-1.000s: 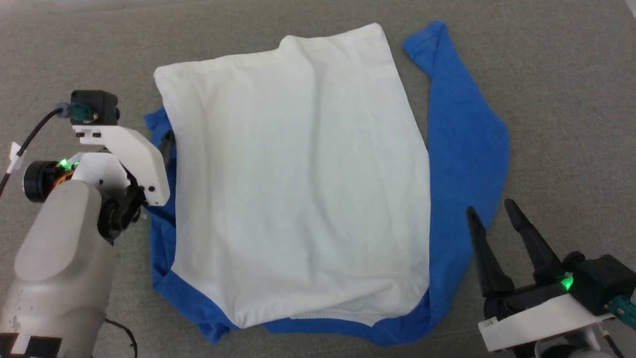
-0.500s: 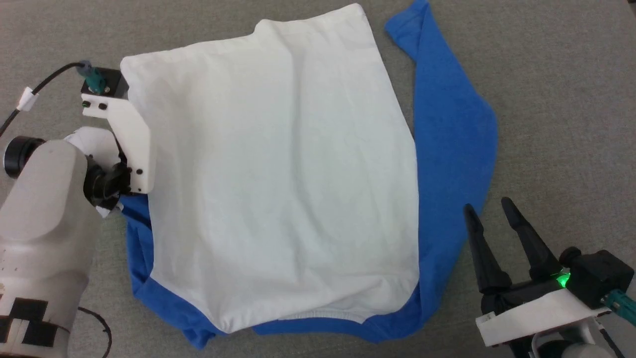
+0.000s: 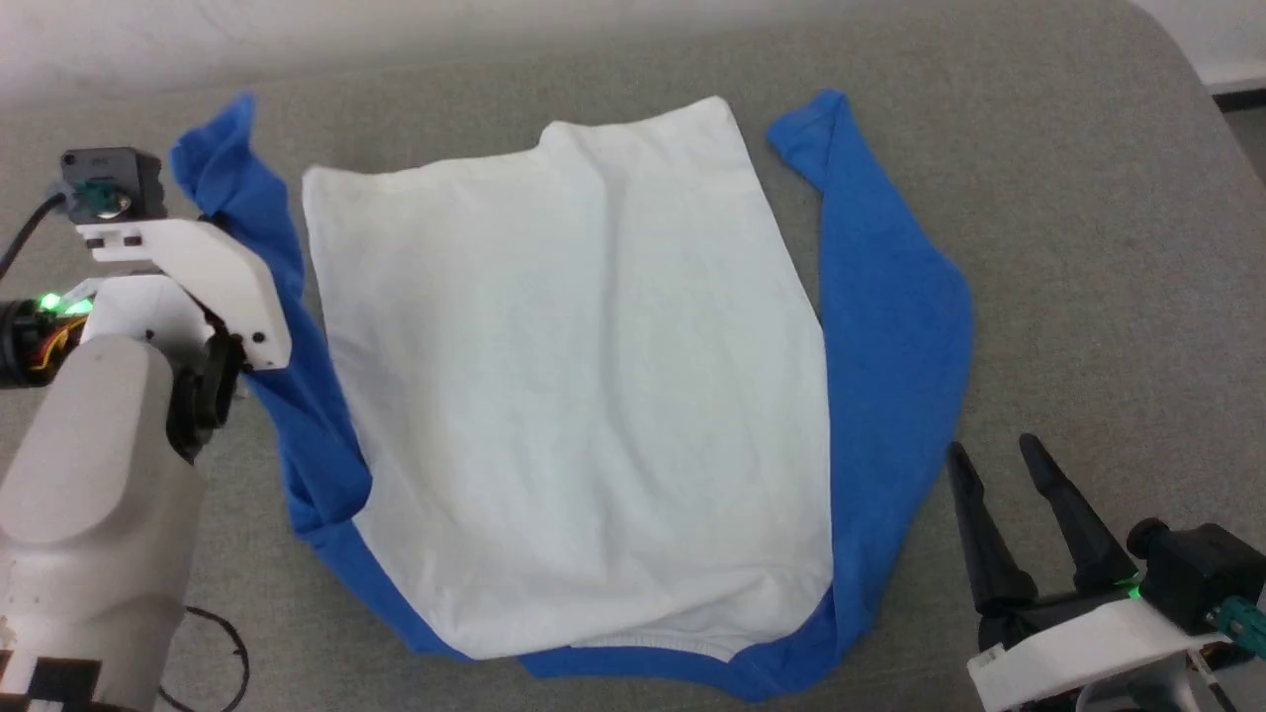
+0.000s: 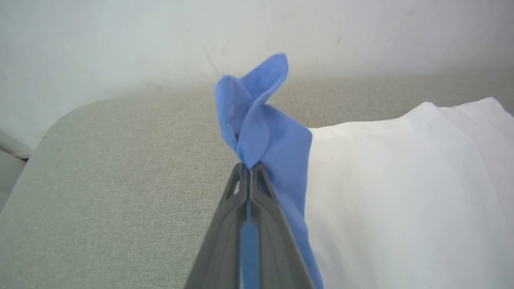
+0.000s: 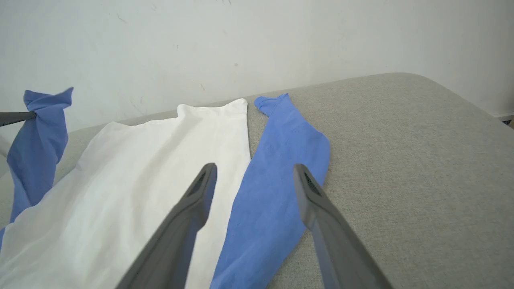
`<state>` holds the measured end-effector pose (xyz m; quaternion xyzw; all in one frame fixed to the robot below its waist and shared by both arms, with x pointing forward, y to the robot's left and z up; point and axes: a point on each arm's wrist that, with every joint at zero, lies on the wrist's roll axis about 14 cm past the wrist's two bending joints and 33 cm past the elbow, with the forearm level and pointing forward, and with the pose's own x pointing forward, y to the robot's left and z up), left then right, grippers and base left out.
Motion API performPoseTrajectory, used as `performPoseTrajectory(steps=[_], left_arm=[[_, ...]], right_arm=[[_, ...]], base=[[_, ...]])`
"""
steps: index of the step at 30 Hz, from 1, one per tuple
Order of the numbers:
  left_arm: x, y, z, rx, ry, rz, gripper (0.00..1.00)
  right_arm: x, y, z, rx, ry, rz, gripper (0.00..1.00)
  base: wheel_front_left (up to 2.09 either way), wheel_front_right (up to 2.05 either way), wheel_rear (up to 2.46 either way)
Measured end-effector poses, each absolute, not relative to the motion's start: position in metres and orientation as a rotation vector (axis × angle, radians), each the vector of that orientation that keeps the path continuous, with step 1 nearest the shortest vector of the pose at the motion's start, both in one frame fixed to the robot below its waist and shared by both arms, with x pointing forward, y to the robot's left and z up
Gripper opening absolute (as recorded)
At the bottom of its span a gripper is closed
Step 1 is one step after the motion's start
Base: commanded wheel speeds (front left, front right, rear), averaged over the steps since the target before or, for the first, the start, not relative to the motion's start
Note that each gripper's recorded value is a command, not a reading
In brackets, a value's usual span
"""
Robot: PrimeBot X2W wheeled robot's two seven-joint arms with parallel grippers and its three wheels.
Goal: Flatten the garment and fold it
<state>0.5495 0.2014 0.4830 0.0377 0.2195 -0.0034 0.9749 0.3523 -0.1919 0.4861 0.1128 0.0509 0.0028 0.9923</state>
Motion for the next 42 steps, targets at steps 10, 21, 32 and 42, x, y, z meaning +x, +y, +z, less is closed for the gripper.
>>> performPoseTrajectory(steps=[10, 21, 32, 42], left_arm=[[0.494, 0.092, 0.540, 0.051, 0.193, -0.282, 0.00], [0.389, -0.053, 0.435, 0.001, 0.507, -0.683, 0.00], [0.365, -0.081, 0.405, -0.044, 0.516, -0.782, 1.00], [0.392, -0.058, 0.498, -0.233, 0.094, -0.676, 1.00]], right_arm=[[0.333, -0.201, 0.513, 0.220, 0.030, -0.012, 1.00], [0.325, -0.215, 0.512, 0.222, 0.041, -0.061, 1.00], [0.322, -0.228, 0.498, 0.206, 0.087, -0.111, 1.00], [0.329, -0.216, 0.513, 0.133, 0.045, -0.057, 1.00]], base=[[0.00, 0.00, 0.00], [0.00, 0.00, 0.00], [0.00, 0.00, 0.00], [0.00, 0.00, 0.00]])
